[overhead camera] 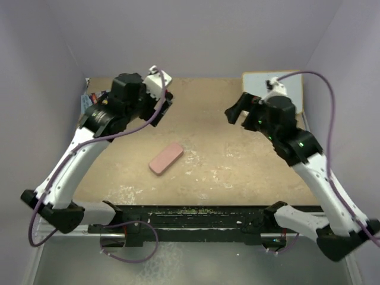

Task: Organize the sunglasses
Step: Reset both arms

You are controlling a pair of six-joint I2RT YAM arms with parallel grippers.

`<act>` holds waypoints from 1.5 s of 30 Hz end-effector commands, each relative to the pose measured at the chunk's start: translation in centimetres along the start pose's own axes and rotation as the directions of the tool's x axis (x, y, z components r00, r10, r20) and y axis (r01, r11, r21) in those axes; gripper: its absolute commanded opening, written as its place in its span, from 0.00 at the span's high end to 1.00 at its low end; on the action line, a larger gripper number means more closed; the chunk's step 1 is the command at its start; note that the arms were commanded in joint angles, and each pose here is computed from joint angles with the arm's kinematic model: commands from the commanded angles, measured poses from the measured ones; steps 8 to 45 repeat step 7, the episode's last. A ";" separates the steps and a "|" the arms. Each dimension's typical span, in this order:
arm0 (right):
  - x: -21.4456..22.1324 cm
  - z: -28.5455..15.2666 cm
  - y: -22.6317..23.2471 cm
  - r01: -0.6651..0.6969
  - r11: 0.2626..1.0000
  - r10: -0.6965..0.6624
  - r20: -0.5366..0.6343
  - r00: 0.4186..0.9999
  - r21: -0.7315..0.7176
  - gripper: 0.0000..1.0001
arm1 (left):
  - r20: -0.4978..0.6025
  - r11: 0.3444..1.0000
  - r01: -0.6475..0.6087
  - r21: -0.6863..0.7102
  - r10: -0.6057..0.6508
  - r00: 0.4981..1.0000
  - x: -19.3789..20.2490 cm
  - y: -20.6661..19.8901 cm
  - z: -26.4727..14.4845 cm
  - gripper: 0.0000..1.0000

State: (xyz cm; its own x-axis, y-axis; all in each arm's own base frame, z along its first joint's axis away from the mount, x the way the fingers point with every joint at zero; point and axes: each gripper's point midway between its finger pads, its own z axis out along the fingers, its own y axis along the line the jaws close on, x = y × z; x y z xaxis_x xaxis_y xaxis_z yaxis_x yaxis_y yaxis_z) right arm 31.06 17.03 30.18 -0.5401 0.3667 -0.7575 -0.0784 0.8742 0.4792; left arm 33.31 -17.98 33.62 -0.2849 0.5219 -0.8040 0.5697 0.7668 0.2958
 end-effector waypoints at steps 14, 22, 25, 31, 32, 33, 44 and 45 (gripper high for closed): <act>-1.7 -10.3 -6.4 0.102 0.964 -0.129 0.097 0.987 0.244 0.00 | -0.022 0.900 0.080 -0.427 -0.099 0.995 7.5 7.9 -11.0 0.02; -1.7 -10.3 -6.4 0.102 0.964 -0.129 0.097 0.987 0.244 0.00 | -0.022 0.900 0.080 -0.427 -0.099 0.995 7.5 7.9 -11.0 0.02; -1.7 -10.3 -6.4 0.102 0.964 -0.129 0.097 0.987 0.244 0.00 | -0.022 0.900 0.080 -0.427 -0.099 0.995 7.5 7.9 -11.0 0.02; -1.7 -10.3 -6.4 0.102 0.964 -0.129 0.097 0.987 0.244 0.00 | -0.022 0.900 0.080 -0.427 -0.099 0.995 7.5 7.9 -11.0 0.02; -1.7 -10.3 -6.4 0.102 0.964 -0.129 0.097 0.987 0.244 0.00 | -0.022 0.900 0.080 -0.427 -0.099 0.995 7.5 7.9 -11.0 0.02; -1.7 -10.3 -6.4 0.102 0.964 -0.129 0.097 0.987 0.244 0.00 | -0.022 0.900 0.080 -0.427 -0.099 0.995 7.5 7.9 -11.0 0.02; -1.7 -10.3 -6.4 0.102 0.964 -0.129 0.097 0.987 0.244 0.00 | -0.022 0.900 0.080 -0.427 -0.099 0.995 7.5 7.9 -11.0 0.02; -1.7 -10.3 -6.4 0.102 0.964 -0.129 0.097 0.987 0.244 0.00 | -0.022 0.900 0.080 -0.427 -0.099 0.995 7.5 7.9 -11.0 0.02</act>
